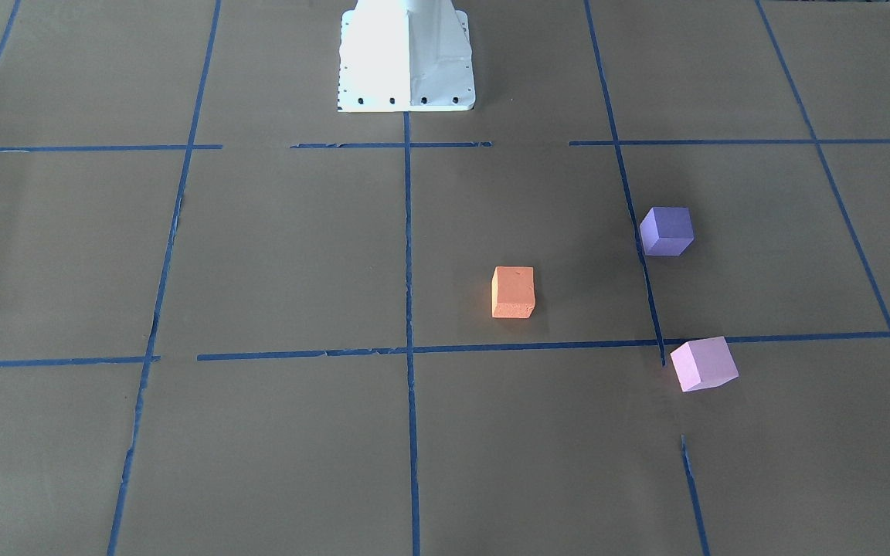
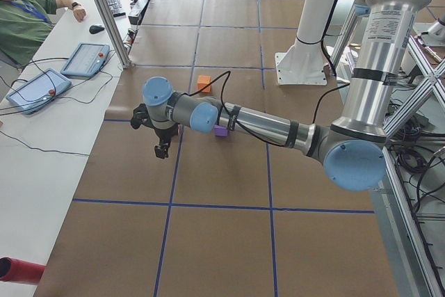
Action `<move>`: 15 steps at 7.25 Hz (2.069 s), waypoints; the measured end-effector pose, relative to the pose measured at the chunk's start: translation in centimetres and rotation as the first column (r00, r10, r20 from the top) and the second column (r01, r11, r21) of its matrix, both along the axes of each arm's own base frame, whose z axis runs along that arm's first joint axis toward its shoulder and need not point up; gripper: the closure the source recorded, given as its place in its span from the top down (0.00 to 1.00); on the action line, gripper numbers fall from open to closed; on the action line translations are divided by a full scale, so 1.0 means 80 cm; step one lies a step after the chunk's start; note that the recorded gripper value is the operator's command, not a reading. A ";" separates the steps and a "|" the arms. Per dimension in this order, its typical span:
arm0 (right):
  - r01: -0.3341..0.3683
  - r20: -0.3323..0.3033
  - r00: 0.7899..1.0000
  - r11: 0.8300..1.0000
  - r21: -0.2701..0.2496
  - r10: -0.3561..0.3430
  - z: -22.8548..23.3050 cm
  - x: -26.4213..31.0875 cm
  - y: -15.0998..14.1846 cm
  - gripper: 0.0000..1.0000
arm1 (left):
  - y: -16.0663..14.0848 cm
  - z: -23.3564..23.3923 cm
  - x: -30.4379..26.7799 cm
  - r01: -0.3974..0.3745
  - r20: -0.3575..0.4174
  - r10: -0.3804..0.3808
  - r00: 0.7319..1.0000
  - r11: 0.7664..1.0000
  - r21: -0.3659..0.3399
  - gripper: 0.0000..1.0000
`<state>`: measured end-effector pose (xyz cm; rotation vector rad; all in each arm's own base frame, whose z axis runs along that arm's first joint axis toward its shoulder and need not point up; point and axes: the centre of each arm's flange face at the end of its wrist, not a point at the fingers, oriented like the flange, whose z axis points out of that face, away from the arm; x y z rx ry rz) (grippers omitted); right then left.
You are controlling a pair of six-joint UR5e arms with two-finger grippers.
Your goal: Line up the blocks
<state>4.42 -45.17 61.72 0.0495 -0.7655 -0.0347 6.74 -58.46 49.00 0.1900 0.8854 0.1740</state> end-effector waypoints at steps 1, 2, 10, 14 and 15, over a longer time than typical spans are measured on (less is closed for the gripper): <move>0.000 0.000 1.000 1.000 0.000 0.000 0.000 0.000 0.000 1.00 | -0.013 -0.045 0.060 0.001 -0.028 -0.002 1.000 1.000 -0.023 1.00; 0.000 -0.001 1.000 1.000 0.000 0.000 0.000 0.000 0.000 1.00 | -0.019 -0.094 0.130 -0.012 -0.058 0.009 0.998 0.999 -0.049 1.00; 0.000 0.000 1.000 1.000 0.000 0.000 0.000 0.000 0.000 1.00 | 0.060 -0.277 0.514 0.160 -0.011 -0.163 0.987 0.975 -0.154 1.00; 0.000 -0.001 1.000 1.000 0.001 0.000 0.000 0.000 0.000 1.00 | 0.079 -0.246 0.568 0.163 0.027 -0.161 0.987 0.977 -0.137 0.98; 0.000 -0.001 1.000 1.000 0.000 0.000 0.000 0.000 0.000 1.00 | 0.083 -0.240 0.577 0.154 0.029 -0.152 0.988 0.978 -0.138 0.56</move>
